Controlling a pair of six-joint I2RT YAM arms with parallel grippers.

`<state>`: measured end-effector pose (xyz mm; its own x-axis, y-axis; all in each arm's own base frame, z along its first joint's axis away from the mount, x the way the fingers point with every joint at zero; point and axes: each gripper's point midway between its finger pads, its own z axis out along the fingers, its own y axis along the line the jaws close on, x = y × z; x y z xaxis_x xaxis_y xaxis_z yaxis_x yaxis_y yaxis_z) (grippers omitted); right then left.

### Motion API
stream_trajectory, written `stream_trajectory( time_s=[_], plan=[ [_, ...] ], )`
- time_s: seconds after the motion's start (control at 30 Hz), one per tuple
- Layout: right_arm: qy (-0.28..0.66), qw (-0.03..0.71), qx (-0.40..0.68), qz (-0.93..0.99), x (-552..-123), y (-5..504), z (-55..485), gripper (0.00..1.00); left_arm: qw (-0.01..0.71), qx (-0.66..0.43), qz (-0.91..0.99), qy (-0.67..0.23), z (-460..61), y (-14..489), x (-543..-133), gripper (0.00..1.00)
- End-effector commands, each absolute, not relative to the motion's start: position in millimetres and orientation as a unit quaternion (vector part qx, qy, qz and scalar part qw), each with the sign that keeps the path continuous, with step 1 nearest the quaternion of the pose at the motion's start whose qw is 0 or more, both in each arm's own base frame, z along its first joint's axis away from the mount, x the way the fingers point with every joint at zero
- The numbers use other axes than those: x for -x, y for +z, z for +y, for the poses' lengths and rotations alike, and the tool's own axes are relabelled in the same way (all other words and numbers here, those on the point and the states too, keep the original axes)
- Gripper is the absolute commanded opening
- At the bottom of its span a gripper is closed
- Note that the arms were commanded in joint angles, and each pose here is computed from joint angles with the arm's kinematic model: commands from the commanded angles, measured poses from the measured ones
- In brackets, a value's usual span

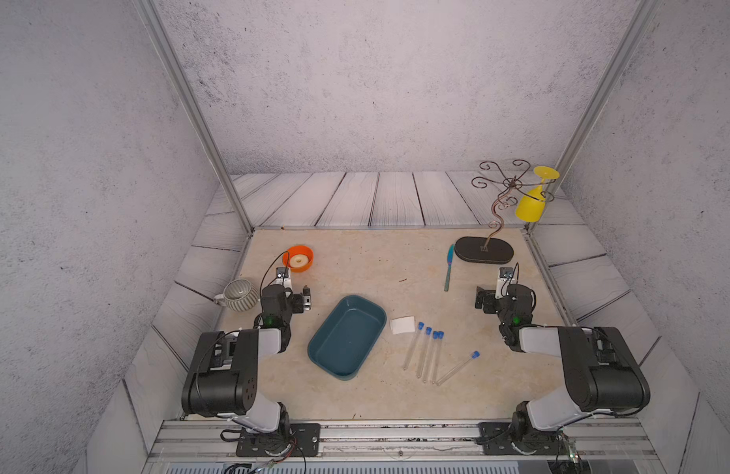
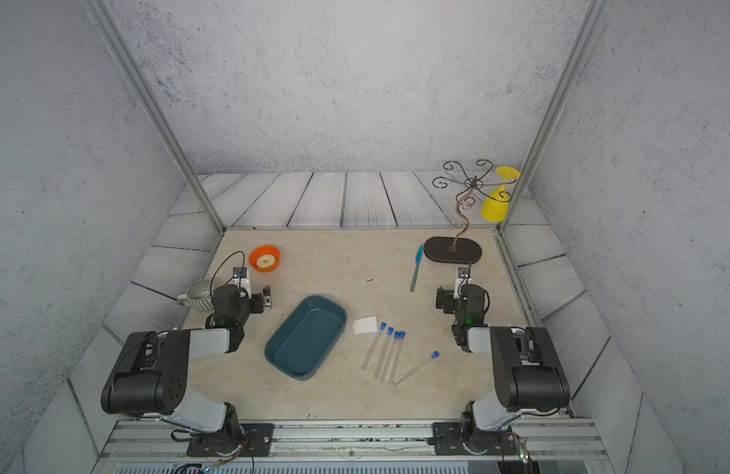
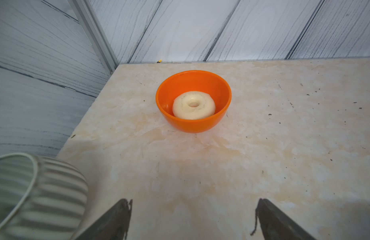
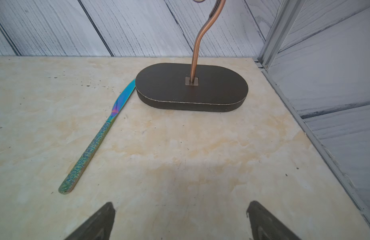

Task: Wipe the exteriors of test tubes
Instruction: Adjust the storage box at the center of the board.

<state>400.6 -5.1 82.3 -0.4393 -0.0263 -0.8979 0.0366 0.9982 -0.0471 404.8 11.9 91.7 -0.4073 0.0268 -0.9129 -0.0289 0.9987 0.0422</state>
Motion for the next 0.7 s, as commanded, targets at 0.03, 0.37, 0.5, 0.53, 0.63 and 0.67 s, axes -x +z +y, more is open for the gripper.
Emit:
stream_trajectory(
  time_s=[0.03, 0.37, 0.5, 0.53, 0.63, 0.67],
  plan=[
    [-0.026, 0.534, 0.0, 0.845, -402.8, 86.9, -3.0, 0.99, 0.552, -0.003, 0.834, 0.02, 11.7, 97.1, -407.3, 0.97],
    [-0.028, 0.535, 0.0, 0.844, -402.7, 87.3, -3.6, 0.99, 0.551, -0.002, 0.835, 0.02, 11.9, 96.8, -407.7, 0.97],
    [-0.027, 0.536, 0.0, 0.844, -403.0, 87.5, -3.6, 0.99, 0.551, 0.0, 0.835, 0.021, 12.6, 96.5, -407.8, 0.97],
    [-0.026, 0.536, 0.0, 0.844, -403.2, 87.4, -3.1, 0.99, 0.551, 0.001, 0.835, 0.021, 12.4, 96.5, -407.8, 0.97],
    [-0.026, 0.536, 0.0, 0.844, -403.2, 87.2, -3.1, 0.99, 0.551, 0.002, 0.834, 0.021, 12.6, 96.8, -407.9, 0.97],
    [-0.026, 0.536, 0.0, 0.844, -403.2, 87.2, -3.1, 0.99, 0.551, 0.002, 0.834, 0.021, 13.0, 96.8, -407.9, 0.97]
  ],
)
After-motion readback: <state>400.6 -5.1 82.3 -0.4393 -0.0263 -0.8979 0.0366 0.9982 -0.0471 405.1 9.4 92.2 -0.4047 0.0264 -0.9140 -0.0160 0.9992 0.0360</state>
